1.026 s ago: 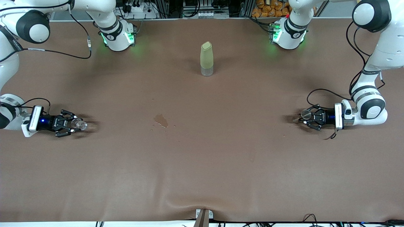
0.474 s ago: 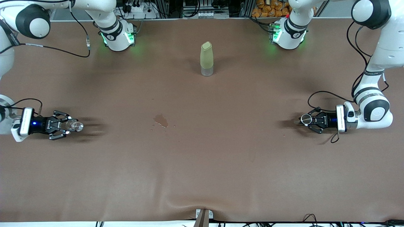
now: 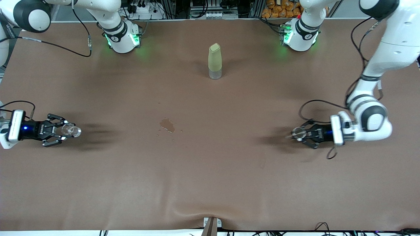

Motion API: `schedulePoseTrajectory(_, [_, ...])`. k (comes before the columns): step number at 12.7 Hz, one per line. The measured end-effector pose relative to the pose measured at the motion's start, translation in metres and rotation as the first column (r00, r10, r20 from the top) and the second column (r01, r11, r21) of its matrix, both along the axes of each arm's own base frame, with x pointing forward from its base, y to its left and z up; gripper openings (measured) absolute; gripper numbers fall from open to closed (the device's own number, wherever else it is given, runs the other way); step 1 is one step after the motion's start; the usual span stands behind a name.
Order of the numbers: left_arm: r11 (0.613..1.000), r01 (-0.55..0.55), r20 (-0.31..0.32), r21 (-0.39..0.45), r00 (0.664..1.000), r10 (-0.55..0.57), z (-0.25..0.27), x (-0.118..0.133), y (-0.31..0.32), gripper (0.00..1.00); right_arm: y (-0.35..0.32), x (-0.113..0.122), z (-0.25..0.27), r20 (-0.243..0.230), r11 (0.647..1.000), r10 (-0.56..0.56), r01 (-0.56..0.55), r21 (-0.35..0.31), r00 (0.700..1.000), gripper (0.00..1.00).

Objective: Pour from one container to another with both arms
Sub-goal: 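Lift the jigger with the left gripper toward the beaker while the right gripper lifts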

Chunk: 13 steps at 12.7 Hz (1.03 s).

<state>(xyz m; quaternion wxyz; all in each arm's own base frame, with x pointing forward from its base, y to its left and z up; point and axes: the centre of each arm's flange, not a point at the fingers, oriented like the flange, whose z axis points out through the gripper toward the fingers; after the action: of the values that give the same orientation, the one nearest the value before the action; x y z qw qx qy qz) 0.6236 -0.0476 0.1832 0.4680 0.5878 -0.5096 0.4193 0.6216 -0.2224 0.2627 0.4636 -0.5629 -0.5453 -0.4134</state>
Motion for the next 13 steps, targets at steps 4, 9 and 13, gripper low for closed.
schedulePoseTrajectory(4, [0.996,-0.087,-0.035,-0.007,0.996,0.086,-0.003,-0.008,-0.154,0.2,0.02,0.012,0.064,-0.029,0.999,0.003,-0.005,-0.047,1.0,0.5])
schedulePoseTrajectory(9, [0.981,-0.182,-0.077,0.069,0.979,0.187,0.005,-0.067,-0.328,0.2,0.076,0.027,0.069,-0.044,0.998,0.049,-0.051,-0.041,0.998,0.5])
schedulePoseTrajectory(13, [0.976,-0.191,-0.097,0.106,0.975,0.202,0.01,-0.11,-0.395,0.2,0.122,0.034,0.057,-0.057,0.998,0.058,-0.059,-0.014,0.997,0.5])
